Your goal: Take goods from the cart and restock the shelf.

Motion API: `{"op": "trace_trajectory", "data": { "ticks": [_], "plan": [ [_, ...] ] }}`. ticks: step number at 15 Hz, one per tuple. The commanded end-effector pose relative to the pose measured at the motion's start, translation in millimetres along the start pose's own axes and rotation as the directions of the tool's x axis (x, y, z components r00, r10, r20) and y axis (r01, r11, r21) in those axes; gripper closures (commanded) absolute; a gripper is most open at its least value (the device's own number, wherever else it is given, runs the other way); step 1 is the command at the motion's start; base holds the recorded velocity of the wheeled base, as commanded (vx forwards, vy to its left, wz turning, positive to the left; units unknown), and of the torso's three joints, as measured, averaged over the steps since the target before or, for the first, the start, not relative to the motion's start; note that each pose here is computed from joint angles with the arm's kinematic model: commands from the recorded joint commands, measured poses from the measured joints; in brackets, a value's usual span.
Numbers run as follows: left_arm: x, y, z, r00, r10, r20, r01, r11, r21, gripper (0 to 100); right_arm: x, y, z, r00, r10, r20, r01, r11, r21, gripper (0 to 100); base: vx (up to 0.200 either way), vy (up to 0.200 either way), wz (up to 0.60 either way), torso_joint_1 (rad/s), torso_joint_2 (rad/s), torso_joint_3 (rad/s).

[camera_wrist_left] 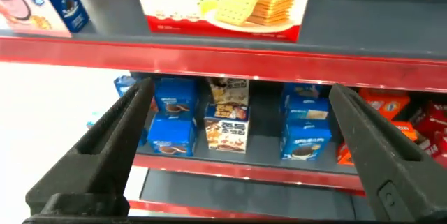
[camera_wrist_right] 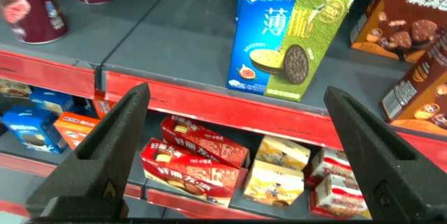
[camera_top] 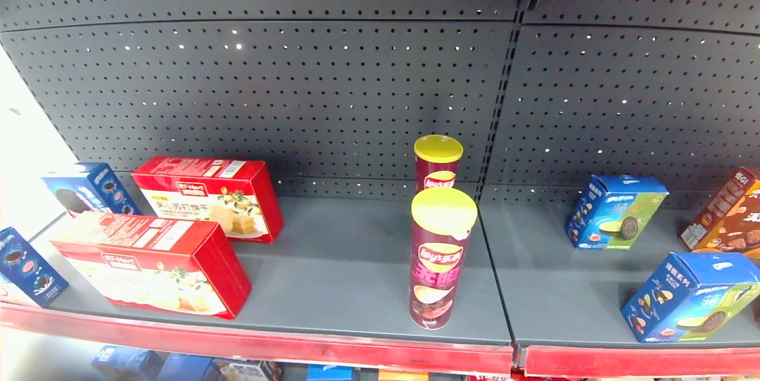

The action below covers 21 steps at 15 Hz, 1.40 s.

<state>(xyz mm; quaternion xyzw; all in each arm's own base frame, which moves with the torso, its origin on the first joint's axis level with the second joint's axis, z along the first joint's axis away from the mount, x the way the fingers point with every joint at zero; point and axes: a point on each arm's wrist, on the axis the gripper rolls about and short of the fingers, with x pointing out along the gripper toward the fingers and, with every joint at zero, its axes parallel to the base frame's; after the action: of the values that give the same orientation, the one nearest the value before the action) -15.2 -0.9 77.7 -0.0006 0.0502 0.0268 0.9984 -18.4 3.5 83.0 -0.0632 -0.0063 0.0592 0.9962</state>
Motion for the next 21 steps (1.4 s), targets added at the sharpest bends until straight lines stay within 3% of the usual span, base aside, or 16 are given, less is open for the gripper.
{"op": "trace_trajectory", "data": {
  "ticks": [1, 2, 3, 4, 21],
  "plan": [
    [0.3, -0.2, -0.4, 1.000, 0.017, -0.004, -0.017, 1.000, -0.002, 0, -4.7, 0.3, -0.9, 0.998, 0.015, 0.060, -0.015, 1.000, 0.004, 0, 0.000, 0.000, 0.00, 0.000, 0.00, 0.000],
    [-0.5, -0.1, -0.6, 1.000, 0.008, 0.007, -0.008, 1.000, 0.001, 0, -4.7, 0.3, -0.9, 0.998, 0.015, 0.060, -0.015, 1.000, 0.008, 0, 0.000, 0.000, 0.00, 0.000, 0.00, 0.000],
    [-5.0, 1.1, -2.1, 0.996, -0.060, 0.070, 0.059, 0.998, 0.012, 0, -4.7, 0.3, -0.9, 0.998, 0.015, 0.060, -0.016, 1.000, 0.011, 0, 0.000, 0.000, 0.00, 0.000, 0.00, 0.000],
    [-7.3, 1.4, -3.3, 0.994, -0.051, 0.097, 0.050, 0.999, 0.005, 0, -4.7, 0.3, -0.7, 0.998, 0.015, 0.061, -0.016, 1.000, 0.014, 0, 0.000, 0.000, 0.00, 0.000, 0.00, 0.000],
    [-6.6, 1.4, -2.8, 0.995, -0.048, 0.090, 0.048, 0.999, -0.001, 0, -4.7, 0.3, -0.9, 0.998, 0.015, 0.060, -0.016, 1.000, 0.019, 0, 0.000, 0.000, 0.00, 0.000, 0.00, 0.000]
  ]
}}
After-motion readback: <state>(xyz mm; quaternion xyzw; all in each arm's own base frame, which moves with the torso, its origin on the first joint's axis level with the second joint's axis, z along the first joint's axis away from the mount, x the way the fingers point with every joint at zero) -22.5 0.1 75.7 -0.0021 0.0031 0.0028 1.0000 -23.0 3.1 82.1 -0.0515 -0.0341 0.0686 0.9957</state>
